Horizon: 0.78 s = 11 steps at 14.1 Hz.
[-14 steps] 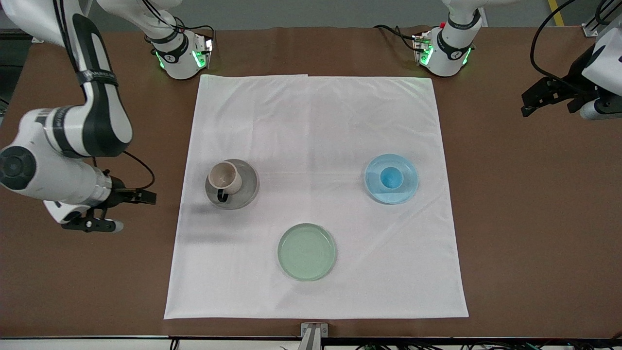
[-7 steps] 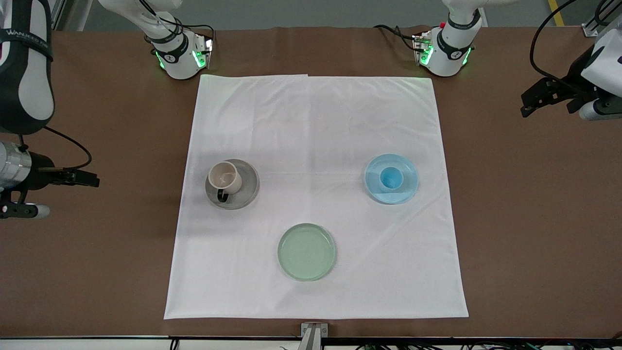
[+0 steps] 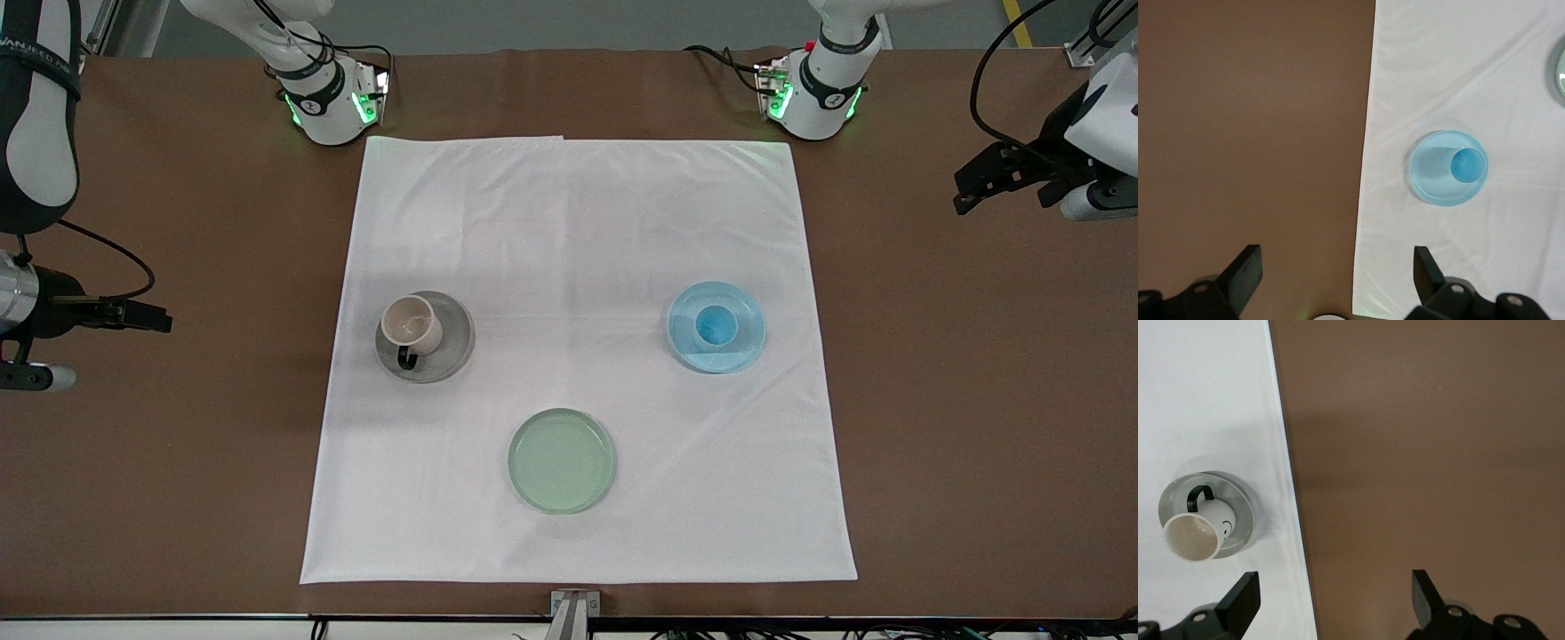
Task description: Place blue cup in blue plate and white mug in gray plate
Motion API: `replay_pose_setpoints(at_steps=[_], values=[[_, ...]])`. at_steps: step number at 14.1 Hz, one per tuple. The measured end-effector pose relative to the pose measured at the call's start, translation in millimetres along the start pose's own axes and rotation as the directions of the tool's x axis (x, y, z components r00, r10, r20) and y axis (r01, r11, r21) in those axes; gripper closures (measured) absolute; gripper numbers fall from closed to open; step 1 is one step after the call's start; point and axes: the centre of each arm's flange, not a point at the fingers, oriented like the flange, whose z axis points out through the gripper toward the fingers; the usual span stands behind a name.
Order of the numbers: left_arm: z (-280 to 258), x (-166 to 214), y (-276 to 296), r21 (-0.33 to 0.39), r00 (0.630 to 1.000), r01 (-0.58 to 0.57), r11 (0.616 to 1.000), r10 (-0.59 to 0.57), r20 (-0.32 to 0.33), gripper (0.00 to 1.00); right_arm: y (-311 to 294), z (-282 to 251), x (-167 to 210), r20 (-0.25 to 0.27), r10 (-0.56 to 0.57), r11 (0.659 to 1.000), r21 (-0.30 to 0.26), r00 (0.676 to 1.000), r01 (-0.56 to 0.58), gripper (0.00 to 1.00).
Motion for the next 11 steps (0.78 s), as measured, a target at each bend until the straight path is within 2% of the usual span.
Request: replay_pose_setpoints(at_steps=[5,11], values=[[0,0,0,0.000,1.000,0.000,1.000,0.000,0.000,0.00,8,-21,-16,0.004,0.012,1.000,0.008,1.000,-0.012,0.00],[0,0,0,0.000,1.000,0.000,1.000,0.000,0.000,0.00,19,-44,-67,-0.033,0.023,0.999,0.026,0.999,-0.022,0.00]])
